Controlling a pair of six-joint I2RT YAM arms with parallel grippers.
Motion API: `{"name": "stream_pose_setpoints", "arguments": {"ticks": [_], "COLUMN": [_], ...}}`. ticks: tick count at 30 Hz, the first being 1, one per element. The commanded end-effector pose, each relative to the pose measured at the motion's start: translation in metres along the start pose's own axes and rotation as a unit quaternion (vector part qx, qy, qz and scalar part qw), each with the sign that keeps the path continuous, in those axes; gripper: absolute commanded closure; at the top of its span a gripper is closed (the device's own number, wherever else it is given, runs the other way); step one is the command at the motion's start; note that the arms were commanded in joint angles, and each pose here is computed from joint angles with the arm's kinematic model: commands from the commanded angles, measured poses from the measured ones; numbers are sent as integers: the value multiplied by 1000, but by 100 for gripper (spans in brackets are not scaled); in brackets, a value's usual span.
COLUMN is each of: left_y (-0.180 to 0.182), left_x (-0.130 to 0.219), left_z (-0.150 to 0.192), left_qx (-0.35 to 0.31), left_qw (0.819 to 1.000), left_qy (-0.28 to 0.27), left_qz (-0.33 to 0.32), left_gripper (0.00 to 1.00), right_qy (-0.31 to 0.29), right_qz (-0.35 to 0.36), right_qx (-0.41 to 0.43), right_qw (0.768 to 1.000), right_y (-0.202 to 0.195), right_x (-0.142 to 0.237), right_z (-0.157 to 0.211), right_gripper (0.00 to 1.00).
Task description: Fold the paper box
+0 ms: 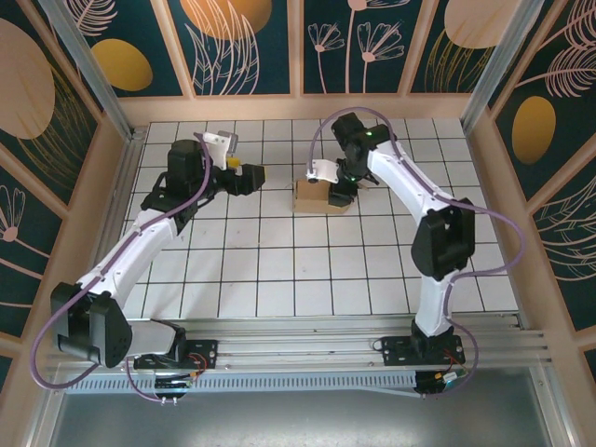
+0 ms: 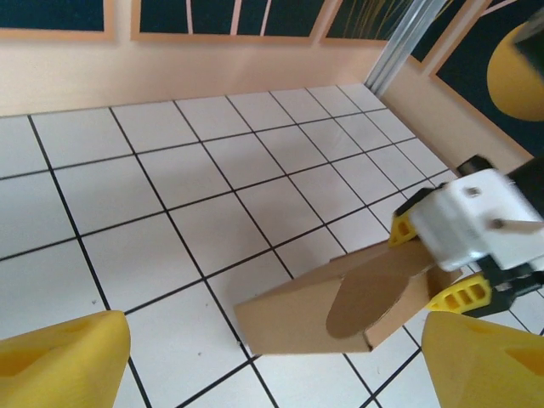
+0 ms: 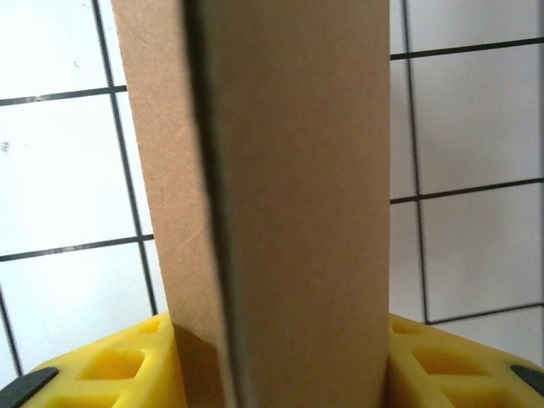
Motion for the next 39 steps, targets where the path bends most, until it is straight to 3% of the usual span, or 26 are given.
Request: {"name": "stream_pose_setpoints", "arguments": {"ticks": [1, 5, 9, 16, 22, 26, 32, 39], "left_y": [-10, -7, -1, 1, 1, -5, -8, -14], "left_x": [6, 2, -2, -16, -23, -32, -47, -60], "left_z": [-8, -4, 2, 11, 12, 16, 19, 22], "left_qx": [-31, -19, 12, 63, 73, 56, 8, 19], "left_qw": [999, 1000, 1000, 998, 997, 998, 998, 997], "left_qy": [-23, -13, -14, 3, 13, 31, 45, 67], "left_qz": [19, 16, 10, 26, 28, 19, -46, -38], "left_gripper": [13, 14, 16, 18, 19, 22, 26, 30], "right_qy": [-3, 0, -7, -71, -100, -156, -280, -337], "right_qz": [-49, -52, -24, 12, 20, 27, 32, 11], "right_qx": [0, 6, 19, 31, 18, 2, -107, -274], "right_qw": [999, 999, 999, 997, 995, 987, 954, 901], "right_y": [11, 0, -15, -33, -36, -37, -55, -75], "right_x": [1, -16, -20, 2, 16, 41, 94, 96], "right_z": [-5, -4, -15, -38, -43, -56, -52, 6], "right_gripper": [50, 45, 33, 25, 18, 14, 14, 16]}}
Point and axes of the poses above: each hand's point on the last joint's axis, 136 mm out from that joint toward the fingers, its own x axis back along the fingers, its own y axis along the line the jaws close on, z = x × y, the point moved 2 cm from there along x, back along the fingers, and after that the axes turned 1 degree about x, right-handed, at the moved point
